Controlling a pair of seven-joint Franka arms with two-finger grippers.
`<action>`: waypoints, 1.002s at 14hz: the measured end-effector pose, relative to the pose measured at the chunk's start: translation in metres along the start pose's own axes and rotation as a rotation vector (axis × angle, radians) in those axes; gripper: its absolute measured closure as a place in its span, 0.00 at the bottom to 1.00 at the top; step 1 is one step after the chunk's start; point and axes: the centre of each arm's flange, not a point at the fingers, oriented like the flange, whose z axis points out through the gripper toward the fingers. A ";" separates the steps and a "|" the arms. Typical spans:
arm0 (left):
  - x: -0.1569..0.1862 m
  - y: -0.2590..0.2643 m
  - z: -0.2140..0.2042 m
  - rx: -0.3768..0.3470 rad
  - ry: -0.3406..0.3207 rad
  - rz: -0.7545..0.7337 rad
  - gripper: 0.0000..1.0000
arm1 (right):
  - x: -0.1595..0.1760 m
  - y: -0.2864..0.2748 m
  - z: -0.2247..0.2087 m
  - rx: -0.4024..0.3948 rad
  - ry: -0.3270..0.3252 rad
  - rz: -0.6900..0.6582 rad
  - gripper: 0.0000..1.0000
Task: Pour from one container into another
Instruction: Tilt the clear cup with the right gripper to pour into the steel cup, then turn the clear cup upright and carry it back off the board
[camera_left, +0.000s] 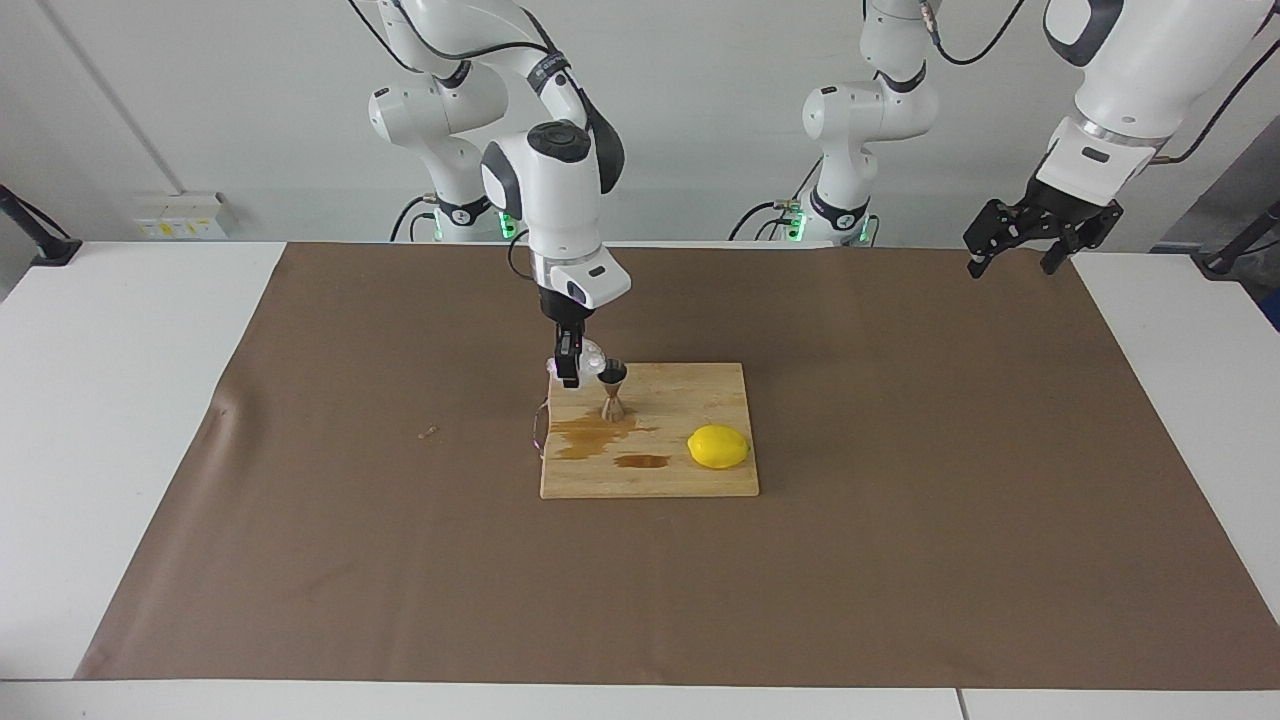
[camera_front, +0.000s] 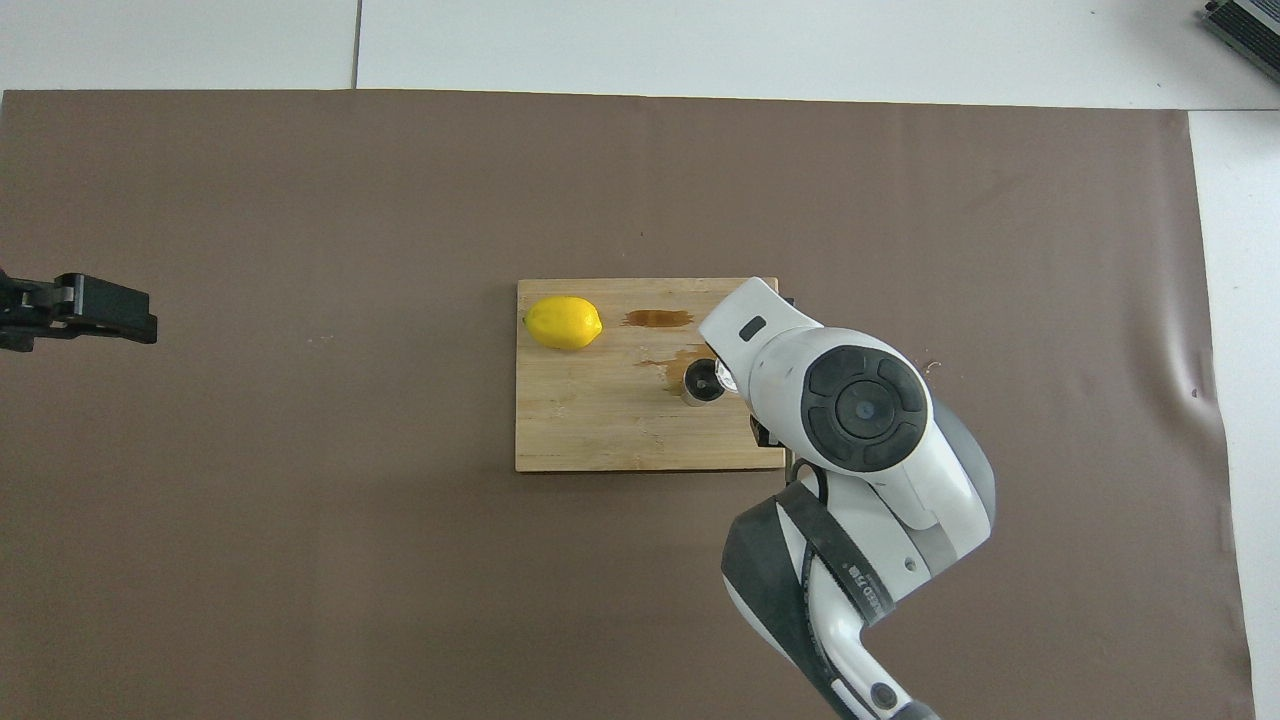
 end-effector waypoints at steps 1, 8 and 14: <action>0.000 0.000 0.000 0.000 0.000 0.000 0.00 | 0.000 0.000 0.000 0.002 0.004 0.007 0.49; 0.000 0.000 0.000 0.000 0.000 0.000 0.00 | 0.001 0.003 -0.006 0.033 0.071 0.075 0.49; 0.000 0.000 0.000 0.000 0.000 0.000 0.00 | -0.029 0.021 -0.024 0.058 0.180 0.141 0.49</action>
